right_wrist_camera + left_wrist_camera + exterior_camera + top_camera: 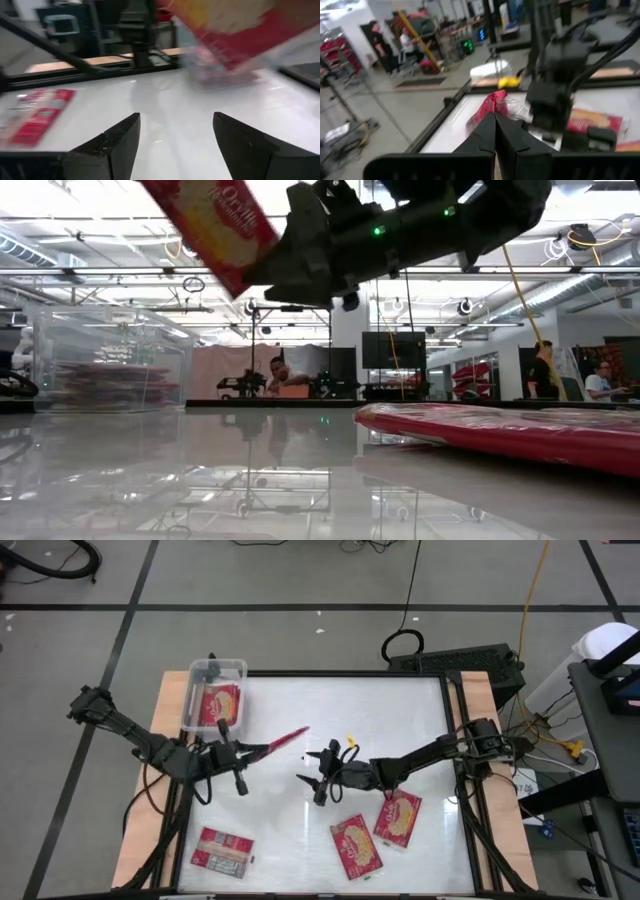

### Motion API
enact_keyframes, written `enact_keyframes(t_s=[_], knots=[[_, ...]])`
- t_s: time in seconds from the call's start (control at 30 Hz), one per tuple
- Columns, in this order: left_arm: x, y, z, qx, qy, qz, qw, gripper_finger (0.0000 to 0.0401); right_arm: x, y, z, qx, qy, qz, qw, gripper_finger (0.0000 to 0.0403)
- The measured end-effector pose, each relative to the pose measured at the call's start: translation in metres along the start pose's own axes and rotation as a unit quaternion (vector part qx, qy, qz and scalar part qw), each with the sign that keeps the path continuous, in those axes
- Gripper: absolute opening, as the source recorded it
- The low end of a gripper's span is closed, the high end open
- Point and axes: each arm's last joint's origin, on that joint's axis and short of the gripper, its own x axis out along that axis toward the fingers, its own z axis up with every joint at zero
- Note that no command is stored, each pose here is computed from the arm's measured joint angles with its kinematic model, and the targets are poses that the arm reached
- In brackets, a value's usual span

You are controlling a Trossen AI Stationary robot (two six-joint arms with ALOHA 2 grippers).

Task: Sort popcorn bags into baskets
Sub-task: Stack the red popcorn pack into the bin

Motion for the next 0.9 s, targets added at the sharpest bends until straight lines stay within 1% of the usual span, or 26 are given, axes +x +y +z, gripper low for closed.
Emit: enact_keyframes(t_s=[0.17, 0.33, 0.43, 0.63, 0.77, 0.9], knots=[[0.009, 0.006, 0.004, -0.002, -0.053, -0.015, 0.999, 0.0000, 0.006, -0.009, 0.002, 0.029, -0.001, 0.041, 0.999, 0.0241], [0.017, 0.014, 0.003, -0.021, -0.095, -0.033, 0.995, 0.0000, 0.007, -0.011, 0.012, 0.036, -0.042, 0.078, 0.995, 0.0229], [0.019, 0.017, 0.005, -0.028, -0.118, -0.043, 0.992, 0.0000, 0.007, -0.012, 0.018, 0.026, -0.073, 0.079, 0.994, 0.0223], [0.022, 0.021, 0.007, -0.037, -0.135, -0.054, 0.989, 0.0000, 0.007, -0.019, 0.029, 0.023, -0.128, 0.073, 0.989, 0.0213], [0.021, 0.023, 0.011, -0.041, -0.158, -0.065, 0.984, 0.0000, 0.009, -0.027, 0.034, 0.033, -0.145, 0.065, 0.987, 0.0215], [0.020, 0.024, 0.015, -0.034, -0.182, -0.059, 0.981, 0.0000, 0.010, -0.032, 0.036, 0.038, -0.151, 0.064, 0.986, 0.0222]])
